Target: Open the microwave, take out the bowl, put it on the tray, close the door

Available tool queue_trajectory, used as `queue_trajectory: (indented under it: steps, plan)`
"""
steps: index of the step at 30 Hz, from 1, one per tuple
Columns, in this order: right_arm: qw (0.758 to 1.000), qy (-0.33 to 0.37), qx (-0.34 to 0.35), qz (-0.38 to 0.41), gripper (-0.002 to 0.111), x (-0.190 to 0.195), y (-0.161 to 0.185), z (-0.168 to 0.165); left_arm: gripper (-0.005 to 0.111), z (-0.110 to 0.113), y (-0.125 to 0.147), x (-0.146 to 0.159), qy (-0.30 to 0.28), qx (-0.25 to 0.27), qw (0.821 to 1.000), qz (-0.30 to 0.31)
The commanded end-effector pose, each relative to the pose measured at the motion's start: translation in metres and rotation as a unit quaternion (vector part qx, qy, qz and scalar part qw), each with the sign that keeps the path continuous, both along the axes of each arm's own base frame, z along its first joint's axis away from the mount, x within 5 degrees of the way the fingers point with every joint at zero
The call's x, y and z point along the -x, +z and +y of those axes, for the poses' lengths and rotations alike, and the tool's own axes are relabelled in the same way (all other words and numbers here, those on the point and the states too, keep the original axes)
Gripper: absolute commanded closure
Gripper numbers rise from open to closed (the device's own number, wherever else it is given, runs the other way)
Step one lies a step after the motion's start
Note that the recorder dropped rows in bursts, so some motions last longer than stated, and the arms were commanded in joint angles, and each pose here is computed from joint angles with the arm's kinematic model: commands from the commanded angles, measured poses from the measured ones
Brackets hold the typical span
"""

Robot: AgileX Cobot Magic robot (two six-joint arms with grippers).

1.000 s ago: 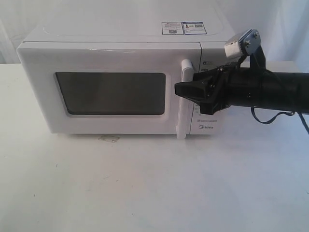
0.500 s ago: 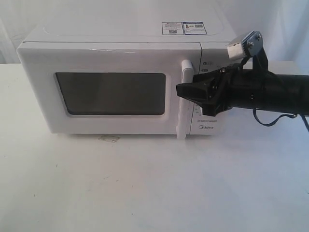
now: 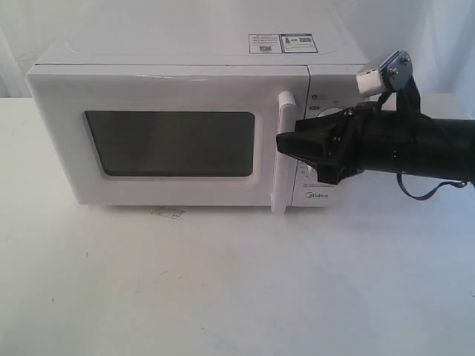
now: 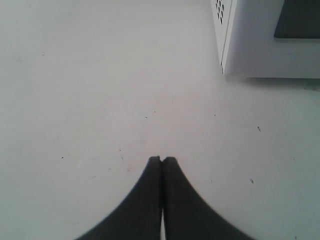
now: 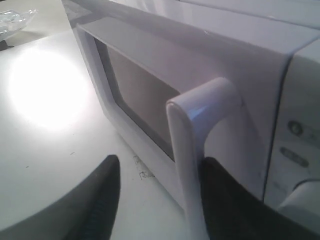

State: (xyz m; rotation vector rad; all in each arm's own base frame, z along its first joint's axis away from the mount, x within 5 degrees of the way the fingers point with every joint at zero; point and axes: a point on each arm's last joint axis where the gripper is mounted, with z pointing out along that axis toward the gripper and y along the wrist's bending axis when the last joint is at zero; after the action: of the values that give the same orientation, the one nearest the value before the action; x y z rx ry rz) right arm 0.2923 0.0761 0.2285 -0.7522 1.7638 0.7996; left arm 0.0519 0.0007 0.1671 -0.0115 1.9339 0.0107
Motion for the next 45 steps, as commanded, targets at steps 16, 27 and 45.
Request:
queue_trajectory:
  steps: [16, 27, 45]
  plan:
    - [0.987, 0.144, -0.060, -0.028, 0.108, 0.057, 0.015, 0.021, 0.107, 0.000, -0.001, 0.000, 0.002, 0.002, 1.000, -0.001]
    - [0.988, 0.145, -0.051, -0.030, 0.108, 0.062, 0.015, 0.020, 0.107, 0.000, -0.001, 0.000, 0.002, 0.002, 1.000, -0.001]
    - [0.995, 0.002, 0.092, -0.042, 0.055, 0.024, 0.013, 0.003, 0.107, 0.000, -0.001, 0.000, 0.002, 0.002, 1.000, -0.001]
